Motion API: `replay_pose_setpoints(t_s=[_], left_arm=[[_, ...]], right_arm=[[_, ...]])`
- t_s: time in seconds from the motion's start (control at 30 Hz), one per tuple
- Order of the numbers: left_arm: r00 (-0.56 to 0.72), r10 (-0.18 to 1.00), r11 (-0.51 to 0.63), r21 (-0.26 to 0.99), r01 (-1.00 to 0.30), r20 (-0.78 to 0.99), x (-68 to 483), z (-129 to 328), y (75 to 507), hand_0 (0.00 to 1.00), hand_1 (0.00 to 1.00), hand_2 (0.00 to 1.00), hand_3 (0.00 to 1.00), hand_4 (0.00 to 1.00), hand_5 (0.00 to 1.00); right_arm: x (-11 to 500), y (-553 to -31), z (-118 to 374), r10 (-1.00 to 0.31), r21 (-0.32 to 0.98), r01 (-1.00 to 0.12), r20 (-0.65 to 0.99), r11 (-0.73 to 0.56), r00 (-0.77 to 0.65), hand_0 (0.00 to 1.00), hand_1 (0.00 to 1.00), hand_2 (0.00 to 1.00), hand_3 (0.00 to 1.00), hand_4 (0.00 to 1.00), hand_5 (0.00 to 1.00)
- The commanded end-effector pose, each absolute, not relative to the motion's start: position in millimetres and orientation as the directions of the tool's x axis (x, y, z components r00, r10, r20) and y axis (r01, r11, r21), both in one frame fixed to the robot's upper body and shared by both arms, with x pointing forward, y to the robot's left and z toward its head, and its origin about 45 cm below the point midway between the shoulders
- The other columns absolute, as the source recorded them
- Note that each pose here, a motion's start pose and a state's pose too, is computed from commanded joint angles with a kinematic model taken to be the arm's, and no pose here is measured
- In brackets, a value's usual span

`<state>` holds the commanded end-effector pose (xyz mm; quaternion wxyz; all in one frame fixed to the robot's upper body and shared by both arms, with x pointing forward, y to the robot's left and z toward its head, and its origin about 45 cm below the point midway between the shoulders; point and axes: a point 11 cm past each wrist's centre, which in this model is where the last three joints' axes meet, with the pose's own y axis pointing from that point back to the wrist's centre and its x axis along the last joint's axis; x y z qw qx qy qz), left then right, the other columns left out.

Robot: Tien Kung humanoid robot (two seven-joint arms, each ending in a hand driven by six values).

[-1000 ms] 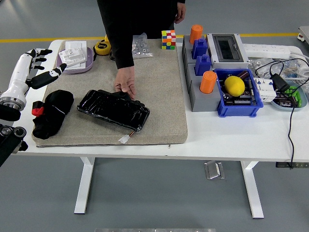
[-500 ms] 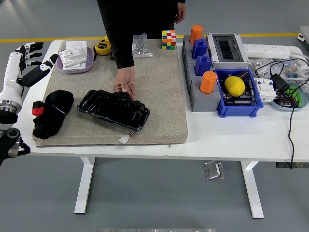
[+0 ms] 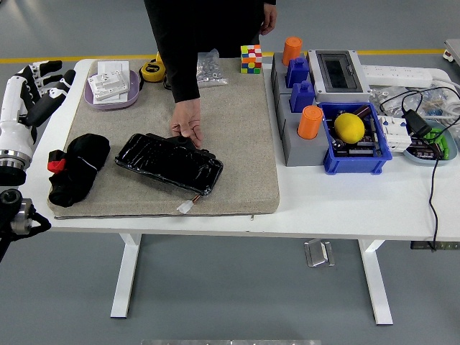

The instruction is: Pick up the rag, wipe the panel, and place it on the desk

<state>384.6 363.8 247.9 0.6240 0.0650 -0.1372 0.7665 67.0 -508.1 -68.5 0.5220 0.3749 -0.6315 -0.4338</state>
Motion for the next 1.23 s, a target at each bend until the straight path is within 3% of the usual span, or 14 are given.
replay_pose_setpoints(t_s=[1.23], left_arm=[[-0.168, 0.984, -0.166, -0.046, -0.985, 0.059, 387, 238, 359, 0.589, 0.713, 0.742, 0.609, 0.802, 0.398]], right_arm=[[69, -498, -74, -0.930, 0.946, -0.035, 0.311, 0.324, -0.194, 0.722, 0.629, 0.670, 0.583, 0.974, 0.550]])
